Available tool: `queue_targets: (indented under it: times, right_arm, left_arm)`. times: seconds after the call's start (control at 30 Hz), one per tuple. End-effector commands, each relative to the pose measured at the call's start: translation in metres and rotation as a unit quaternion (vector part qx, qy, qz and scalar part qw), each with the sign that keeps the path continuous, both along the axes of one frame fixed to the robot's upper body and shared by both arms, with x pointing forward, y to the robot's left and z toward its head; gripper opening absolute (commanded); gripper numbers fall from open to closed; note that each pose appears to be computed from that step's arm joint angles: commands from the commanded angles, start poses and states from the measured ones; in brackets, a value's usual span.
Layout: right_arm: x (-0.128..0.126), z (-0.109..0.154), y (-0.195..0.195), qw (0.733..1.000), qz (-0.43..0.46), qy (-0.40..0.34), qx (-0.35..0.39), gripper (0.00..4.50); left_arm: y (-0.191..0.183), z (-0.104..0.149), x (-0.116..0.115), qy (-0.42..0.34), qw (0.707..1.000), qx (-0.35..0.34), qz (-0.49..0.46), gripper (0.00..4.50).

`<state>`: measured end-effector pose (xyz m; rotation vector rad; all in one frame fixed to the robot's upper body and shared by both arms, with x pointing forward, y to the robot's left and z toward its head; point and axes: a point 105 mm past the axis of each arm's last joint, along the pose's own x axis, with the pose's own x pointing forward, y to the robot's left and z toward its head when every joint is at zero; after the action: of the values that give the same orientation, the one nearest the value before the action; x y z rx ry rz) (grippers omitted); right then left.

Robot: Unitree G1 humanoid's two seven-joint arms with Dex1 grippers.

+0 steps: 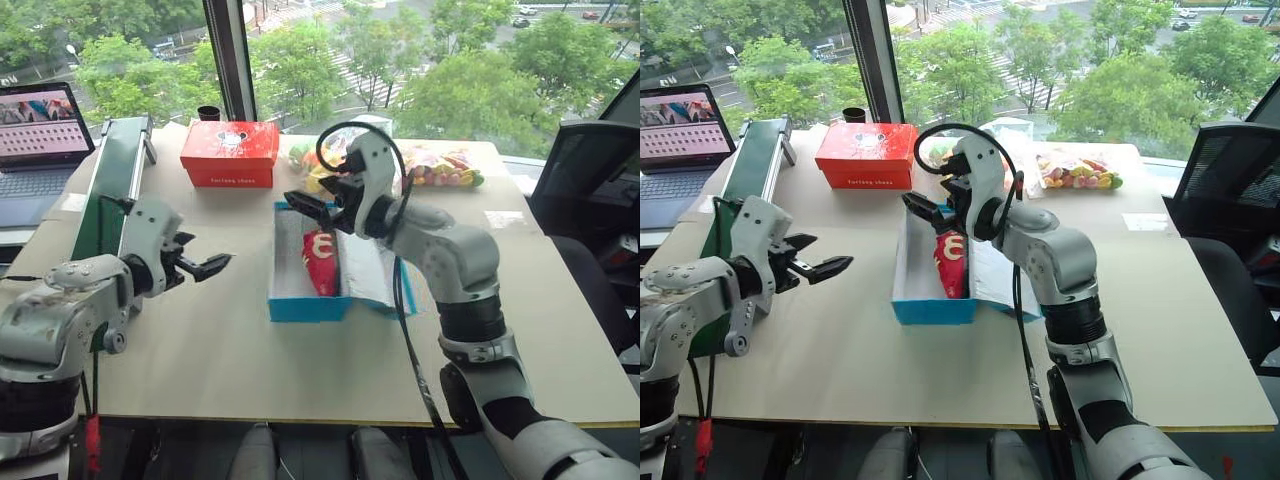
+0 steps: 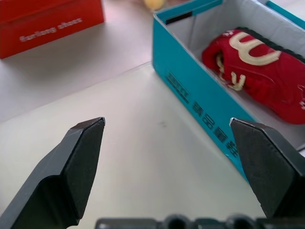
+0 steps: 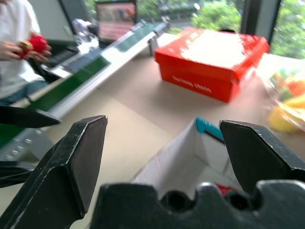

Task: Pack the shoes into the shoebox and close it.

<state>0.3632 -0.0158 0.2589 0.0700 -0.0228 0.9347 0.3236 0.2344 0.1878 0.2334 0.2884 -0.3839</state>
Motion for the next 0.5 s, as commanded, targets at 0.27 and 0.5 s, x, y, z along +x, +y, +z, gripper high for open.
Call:
queue_targets:
  times: [0.27, 0.5]
  right_arm:
    - [-0.056, 0.008, -0.015, 0.977, 0.209, -0.029, -0.034, 4.46]
    - [-0.051, -0.009, -0.009, 0.978, 0.206, -0.018, -0.019, 4.46]
  left_arm:
    - [0.061, -0.008, 0.000, -0.062, 0.979, 0.022, 0.192, 4.50]
    - [0.096, -0.026, -0.010, -0.082, 0.949, -0.001, 0.306, 4.50]
